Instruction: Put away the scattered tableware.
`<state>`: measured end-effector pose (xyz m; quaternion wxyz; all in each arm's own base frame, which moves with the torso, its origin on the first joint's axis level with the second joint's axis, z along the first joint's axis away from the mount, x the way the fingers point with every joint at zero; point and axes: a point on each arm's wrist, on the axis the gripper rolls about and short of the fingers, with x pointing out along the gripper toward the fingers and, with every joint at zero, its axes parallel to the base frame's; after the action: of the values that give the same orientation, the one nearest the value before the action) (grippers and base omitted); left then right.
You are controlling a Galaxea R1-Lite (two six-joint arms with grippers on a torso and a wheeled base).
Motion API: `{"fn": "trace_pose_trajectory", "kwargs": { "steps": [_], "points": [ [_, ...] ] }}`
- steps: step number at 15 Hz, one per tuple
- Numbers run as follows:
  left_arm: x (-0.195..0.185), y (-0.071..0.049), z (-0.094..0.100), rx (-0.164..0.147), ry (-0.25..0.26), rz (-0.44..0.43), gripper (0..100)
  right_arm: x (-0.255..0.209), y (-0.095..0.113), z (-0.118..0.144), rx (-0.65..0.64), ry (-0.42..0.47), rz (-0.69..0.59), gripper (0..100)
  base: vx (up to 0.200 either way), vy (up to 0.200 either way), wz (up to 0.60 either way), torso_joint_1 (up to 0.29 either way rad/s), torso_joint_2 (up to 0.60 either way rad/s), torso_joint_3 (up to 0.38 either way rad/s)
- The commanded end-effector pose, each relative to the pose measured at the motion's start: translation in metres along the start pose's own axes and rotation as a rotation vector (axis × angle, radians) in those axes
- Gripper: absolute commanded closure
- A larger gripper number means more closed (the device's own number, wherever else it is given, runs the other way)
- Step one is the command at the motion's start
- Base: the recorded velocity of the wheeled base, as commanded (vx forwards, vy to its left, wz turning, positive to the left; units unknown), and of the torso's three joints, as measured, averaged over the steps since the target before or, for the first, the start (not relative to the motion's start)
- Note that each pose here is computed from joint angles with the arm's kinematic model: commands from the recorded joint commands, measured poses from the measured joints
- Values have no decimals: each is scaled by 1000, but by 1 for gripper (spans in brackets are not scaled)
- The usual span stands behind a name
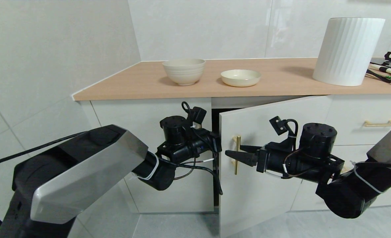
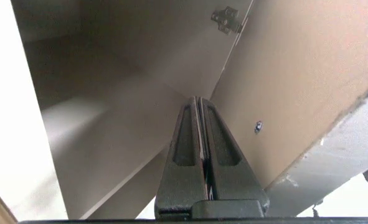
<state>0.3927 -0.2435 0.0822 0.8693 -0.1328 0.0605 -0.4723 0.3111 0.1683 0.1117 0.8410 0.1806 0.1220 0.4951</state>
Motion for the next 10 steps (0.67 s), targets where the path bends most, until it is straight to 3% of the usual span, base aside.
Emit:
{"fn": "trace_pose_trajectory", "kwargs": {
  "steps": [1, 4, 7, 8, 10],
  "points": [
    [-1, -2, 5, 5, -9, -5, 100, -13, -12, 7, -16, -44, -42, 0, 0, 0, 0, 0, 0, 0],
    [-1, -4, 8, 8, -15, -8, 100, -40, -8, 17, -36, -89, -75, 0, 0, 0, 0, 0, 0, 0],
    [-4, -5, 7, 3, -5, -5, 100, -65, 28, 0, -79, -26, -51, 0, 0, 0, 0, 0, 0, 0],
    [-8, -7, 5, -4, 10, 0, 100, -90, 54, -17, -141, 34, -35, 0, 0, 0, 0, 0, 0, 0],
    [-14, -11, 6, -11, 18, 5, 100, -112, 67, -30, -126, 77, -44, 0, 0, 0, 0, 0, 0, 0]
  ]
}}
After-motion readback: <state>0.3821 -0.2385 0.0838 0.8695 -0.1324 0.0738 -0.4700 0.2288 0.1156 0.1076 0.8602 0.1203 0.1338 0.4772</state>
